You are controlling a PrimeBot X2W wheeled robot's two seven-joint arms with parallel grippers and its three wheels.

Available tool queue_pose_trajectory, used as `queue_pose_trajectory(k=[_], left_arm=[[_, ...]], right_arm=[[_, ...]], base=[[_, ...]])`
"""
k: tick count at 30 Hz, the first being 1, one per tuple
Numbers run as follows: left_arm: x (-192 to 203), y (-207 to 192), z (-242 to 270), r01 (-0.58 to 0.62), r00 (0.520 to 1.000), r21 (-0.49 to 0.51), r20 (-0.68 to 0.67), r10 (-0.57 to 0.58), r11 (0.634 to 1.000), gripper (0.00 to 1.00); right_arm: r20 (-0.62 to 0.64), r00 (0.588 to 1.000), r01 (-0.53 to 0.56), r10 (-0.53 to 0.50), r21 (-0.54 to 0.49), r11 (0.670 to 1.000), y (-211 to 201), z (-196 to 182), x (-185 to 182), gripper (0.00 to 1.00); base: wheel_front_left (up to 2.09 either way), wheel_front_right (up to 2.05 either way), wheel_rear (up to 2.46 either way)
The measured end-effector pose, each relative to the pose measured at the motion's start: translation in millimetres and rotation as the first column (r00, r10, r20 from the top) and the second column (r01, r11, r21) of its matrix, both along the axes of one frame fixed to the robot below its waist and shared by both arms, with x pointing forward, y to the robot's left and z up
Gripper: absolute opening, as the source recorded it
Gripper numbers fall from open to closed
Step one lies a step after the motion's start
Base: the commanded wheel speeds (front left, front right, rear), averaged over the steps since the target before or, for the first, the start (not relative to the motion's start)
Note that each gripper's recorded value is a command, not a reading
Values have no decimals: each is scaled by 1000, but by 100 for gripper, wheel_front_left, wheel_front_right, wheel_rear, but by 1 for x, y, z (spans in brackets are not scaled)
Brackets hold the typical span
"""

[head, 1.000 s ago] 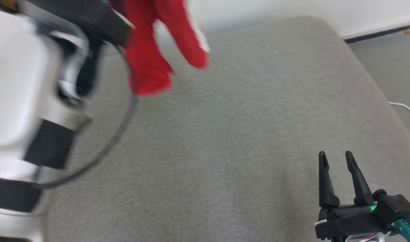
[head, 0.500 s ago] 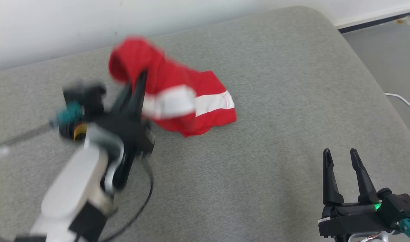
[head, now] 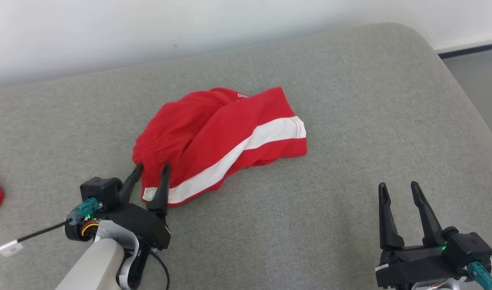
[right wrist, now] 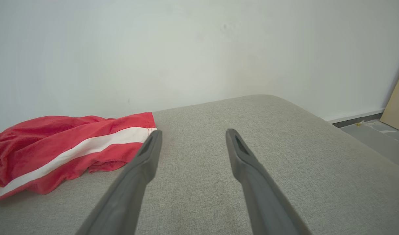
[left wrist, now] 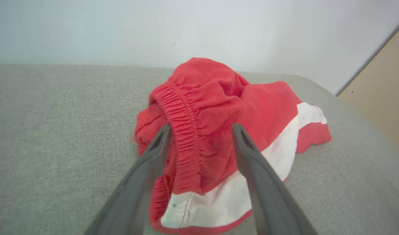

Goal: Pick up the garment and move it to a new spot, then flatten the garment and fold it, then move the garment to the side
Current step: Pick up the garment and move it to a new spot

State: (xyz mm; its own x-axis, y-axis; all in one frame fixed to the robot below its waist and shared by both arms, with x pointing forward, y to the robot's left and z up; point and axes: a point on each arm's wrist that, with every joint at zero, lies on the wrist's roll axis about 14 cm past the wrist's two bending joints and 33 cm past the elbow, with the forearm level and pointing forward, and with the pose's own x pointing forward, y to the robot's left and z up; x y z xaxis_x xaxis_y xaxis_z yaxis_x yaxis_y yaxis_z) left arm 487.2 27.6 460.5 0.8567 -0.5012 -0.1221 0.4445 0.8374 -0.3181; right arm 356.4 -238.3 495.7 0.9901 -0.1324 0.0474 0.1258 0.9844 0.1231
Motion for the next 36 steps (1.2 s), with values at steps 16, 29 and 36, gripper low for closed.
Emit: queue_pose_trajectory(k=[16,29,36], left_arm=[[-40,106,93,-262,912,15,330,242,965,100],[-103,182,97,-422,843,64,395,365,904,100],[-119,189,85,-451,838,62,373,399,890,100]], right_arm=[[80,993,-89,91,-33,995,28,25,-3,100],[98,985,-139,143,-41,989,44,30,-5,100],[79,988,-130,132,-37,991,40,23,-10,100]], base=[[0,0,0],[0,0,0],[0,0,0]])
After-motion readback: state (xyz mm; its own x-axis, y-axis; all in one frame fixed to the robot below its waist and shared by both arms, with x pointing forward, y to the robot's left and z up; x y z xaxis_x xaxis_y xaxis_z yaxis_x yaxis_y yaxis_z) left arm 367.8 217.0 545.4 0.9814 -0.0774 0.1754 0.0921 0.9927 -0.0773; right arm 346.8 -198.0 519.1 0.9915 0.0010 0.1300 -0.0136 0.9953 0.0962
